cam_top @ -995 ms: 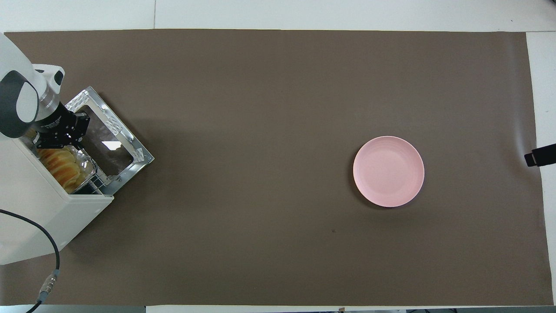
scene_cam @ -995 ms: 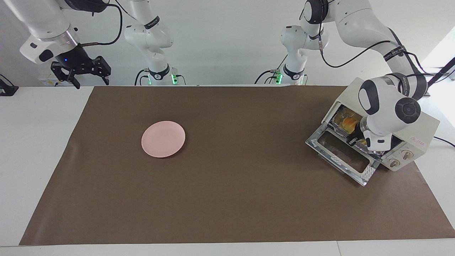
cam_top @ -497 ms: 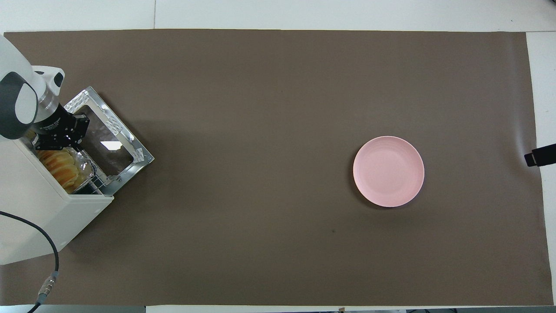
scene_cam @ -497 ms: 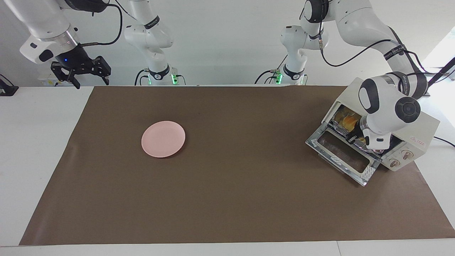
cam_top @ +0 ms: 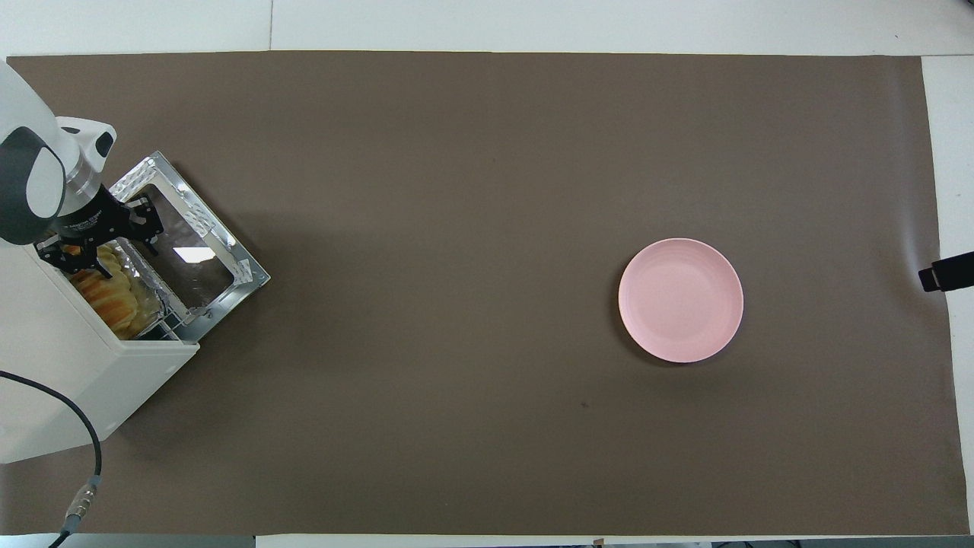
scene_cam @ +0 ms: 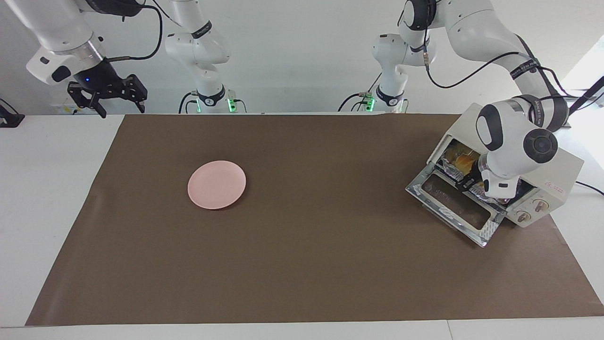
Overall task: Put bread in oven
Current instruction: 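Push the tray deeper into the oven with the left gripper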
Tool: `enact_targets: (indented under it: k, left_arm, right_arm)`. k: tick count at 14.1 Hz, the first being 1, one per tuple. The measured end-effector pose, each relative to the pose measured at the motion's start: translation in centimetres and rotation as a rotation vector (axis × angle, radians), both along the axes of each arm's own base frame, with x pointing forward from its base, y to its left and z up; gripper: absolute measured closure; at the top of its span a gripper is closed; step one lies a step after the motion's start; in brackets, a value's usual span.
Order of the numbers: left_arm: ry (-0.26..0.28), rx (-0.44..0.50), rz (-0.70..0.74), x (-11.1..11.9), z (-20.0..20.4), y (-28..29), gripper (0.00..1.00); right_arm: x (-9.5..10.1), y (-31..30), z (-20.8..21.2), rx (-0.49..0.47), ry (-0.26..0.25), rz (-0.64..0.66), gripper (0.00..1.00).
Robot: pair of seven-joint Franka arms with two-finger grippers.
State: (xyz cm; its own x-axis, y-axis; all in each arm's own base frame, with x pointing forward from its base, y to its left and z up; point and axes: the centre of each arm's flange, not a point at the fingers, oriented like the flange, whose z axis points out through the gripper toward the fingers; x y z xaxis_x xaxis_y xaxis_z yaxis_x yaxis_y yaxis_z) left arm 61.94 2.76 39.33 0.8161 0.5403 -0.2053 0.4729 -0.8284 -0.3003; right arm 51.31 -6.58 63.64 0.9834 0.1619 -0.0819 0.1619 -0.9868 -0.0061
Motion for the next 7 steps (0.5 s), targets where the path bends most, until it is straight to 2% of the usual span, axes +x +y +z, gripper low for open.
enact_targets:
  k: [1, 3, 4, 7]
  left_arm:
    - [-0.002, -0.001, -0.003, 0.04, 0.00, -0.12, 0.26]
    - [-0.008, -0.004, -0.014, 0.16, -0.04, -0.74, 0.05]
    - [-0.010, -0.004, -0.018, 0.20, -0.04, -0.91, 0.00]
    - [-0.011, -0.004, -0.017, 0.21, -0.01, -0.89, 0.00]
  right_arm:
    - [0.00, 0.00, 0.00, 0.000, 0.000, 0.000, 0.00]
    - [0.00, 0.00, 0.00, 0.000, 0.000, 0.000, 0.00]
    - [0.00, 0.00, 0.00, 0.000, 0.000, 0.000, 0.00]
    - [0.00, 0.00, 0.00, 0.000, 0.000, 0.000, 0.00]
